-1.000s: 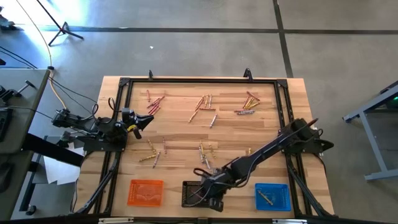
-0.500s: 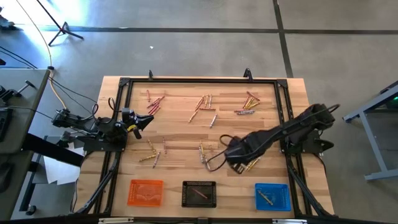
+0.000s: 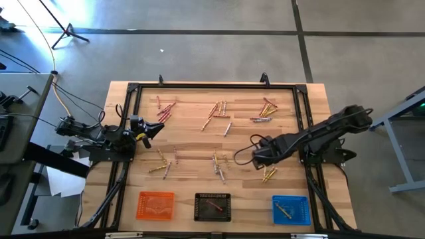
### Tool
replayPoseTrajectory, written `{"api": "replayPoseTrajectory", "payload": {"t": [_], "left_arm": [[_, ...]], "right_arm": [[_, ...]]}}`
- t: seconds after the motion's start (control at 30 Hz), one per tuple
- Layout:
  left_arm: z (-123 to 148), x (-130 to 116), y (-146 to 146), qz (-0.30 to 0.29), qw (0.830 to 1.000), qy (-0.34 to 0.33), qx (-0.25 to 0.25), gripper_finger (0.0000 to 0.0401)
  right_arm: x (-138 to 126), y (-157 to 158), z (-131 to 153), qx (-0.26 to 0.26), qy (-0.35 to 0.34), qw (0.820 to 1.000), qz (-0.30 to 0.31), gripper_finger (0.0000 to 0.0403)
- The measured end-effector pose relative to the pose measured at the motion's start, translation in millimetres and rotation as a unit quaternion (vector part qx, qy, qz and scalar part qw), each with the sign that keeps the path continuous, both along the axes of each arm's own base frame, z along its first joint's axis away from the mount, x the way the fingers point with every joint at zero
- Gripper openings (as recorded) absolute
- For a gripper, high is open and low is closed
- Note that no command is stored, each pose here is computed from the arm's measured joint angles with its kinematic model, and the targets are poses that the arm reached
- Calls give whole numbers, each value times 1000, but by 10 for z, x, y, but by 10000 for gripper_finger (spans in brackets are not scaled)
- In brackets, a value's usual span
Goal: Sort crayons
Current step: Put the yellow crayon into the blue bin
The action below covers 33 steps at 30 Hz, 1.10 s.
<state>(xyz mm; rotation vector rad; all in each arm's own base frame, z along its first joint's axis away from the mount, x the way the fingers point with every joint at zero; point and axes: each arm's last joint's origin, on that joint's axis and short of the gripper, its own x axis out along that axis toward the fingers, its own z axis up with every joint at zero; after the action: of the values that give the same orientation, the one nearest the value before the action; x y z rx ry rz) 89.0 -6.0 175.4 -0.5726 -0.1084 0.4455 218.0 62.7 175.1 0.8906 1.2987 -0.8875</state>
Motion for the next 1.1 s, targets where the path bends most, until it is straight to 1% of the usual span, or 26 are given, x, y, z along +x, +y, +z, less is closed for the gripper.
{"api": "replayPoseTrajectory", "payload": {"t": [0.1,0.2,0.3,0.53,0.7,1.1], "left_arm": [[0,0,0,0,1000,0,0,45],[0,0,0,0,1000,0,0,45],[0,0,0,0,1000,0,0,45],[0,0,0,0,1000,0,0,45],[0,0,0,0,1000,0,0,45],[0,0,0,0,1000,0,0,45]], "right_arm": [[-16,-1,-102,10,-7,1000,-24,67],[-36,-6,-166,16,-12,998,-66,68],[-48,-6,-185,22,-10,994,-108,68],[-50,-7,-187,26,-11,986,-165,68],[-39,-3,-200,28,-12,981,-191,67],[57,28,-389,23,7,980,-196,67]]}}
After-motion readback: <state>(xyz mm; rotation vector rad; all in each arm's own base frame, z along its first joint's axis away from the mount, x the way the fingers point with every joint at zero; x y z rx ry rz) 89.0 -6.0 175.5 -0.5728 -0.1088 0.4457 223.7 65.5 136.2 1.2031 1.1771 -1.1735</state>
